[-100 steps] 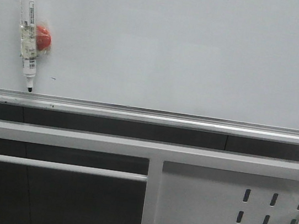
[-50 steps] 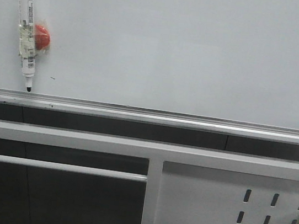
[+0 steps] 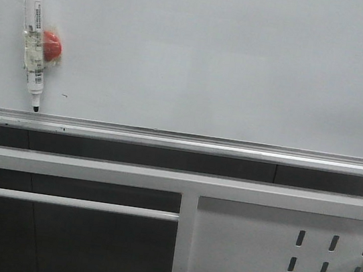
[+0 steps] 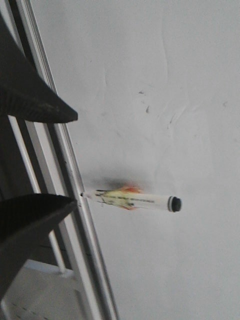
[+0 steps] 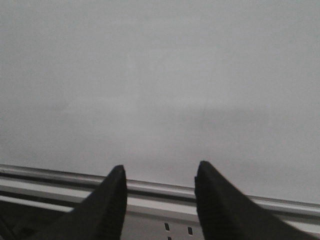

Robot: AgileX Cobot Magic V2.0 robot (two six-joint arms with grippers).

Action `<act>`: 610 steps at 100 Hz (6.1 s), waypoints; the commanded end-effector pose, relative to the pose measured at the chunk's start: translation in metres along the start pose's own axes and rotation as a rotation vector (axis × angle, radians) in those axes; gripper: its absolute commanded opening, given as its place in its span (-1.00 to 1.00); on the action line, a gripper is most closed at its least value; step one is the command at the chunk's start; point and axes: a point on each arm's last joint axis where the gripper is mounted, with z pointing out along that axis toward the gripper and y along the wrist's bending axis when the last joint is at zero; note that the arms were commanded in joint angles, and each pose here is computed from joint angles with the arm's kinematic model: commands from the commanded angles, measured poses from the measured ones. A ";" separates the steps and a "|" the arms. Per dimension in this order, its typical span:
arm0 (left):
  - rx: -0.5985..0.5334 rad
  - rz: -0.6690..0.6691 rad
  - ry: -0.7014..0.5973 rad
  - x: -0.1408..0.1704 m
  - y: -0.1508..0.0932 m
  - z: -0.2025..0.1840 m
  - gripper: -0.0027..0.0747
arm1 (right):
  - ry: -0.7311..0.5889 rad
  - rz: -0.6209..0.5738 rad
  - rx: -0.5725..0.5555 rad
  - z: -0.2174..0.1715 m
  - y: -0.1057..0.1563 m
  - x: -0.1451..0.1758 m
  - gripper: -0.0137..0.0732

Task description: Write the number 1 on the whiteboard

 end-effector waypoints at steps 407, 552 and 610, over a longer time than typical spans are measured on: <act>0.661 0.744 0.114 -0.066 -0.142 0.073 -0.98 | 0.258 -0.325 -0.974 0.087 0.132 -0.056 0.22; 0.700 0.468 -0.064 -0.099 -0.118 0.030 0.30 | 0.181 -0.298 -0.885 0.094 0.130 -0.063 -0.84; 0.488 -0.038 -0.364 -0.049 -0.016 -0.057 -0.96 | -0.254 -0.412 -0.423 0.053 0.056 -0.034 -0.84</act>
